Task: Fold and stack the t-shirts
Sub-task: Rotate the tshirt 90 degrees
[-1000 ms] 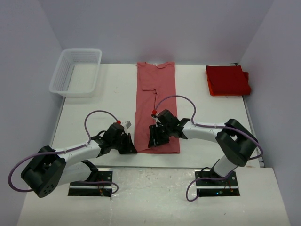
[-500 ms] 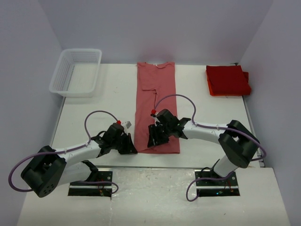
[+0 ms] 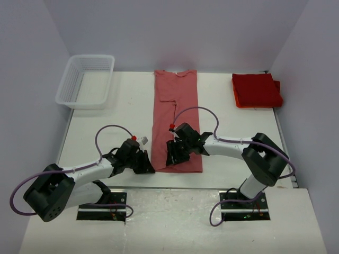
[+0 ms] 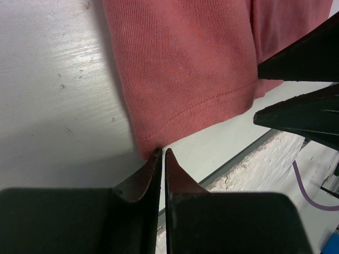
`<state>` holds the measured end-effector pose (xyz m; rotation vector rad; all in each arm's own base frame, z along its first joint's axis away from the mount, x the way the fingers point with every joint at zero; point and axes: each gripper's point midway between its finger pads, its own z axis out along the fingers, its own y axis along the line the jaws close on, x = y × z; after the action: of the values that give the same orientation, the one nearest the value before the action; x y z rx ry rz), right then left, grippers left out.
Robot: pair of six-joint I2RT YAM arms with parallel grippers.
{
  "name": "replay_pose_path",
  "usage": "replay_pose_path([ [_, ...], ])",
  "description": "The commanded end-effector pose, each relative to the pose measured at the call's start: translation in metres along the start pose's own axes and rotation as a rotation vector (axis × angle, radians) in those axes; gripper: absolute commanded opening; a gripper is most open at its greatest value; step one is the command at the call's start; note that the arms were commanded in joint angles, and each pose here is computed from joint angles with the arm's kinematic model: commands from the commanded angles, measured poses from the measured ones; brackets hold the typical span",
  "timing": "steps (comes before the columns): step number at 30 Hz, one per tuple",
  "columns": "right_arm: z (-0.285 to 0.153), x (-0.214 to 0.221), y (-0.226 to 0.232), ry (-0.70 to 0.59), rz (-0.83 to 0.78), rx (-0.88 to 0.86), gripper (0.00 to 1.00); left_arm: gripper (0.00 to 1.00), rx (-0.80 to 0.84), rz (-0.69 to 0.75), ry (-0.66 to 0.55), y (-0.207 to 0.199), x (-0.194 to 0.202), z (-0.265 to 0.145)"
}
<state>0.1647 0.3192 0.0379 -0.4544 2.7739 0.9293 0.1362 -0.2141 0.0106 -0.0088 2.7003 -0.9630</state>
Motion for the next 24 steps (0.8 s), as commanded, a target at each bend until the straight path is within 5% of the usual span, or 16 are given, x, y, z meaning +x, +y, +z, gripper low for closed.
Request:
replay_pose_path([
  [1,0.002,-0.013,0.014,-0.032,-0.027,-0.039,0.48,0.06,-0.022,-0.005,0.014,0.007,0.007,0.001],
  [10,0.008,-0.01,0.012,-0.017,-0.024,-0.043,0.45,0.06,-0.024,-0.006,0.016,0.009,0.008,0.001],
  [24,-0.005,-0.014,0.007,-0.049,-0.023,0.014,0.09,0.05,-0.038,-0.027,0.016,0.012,0.01,0.001],
])
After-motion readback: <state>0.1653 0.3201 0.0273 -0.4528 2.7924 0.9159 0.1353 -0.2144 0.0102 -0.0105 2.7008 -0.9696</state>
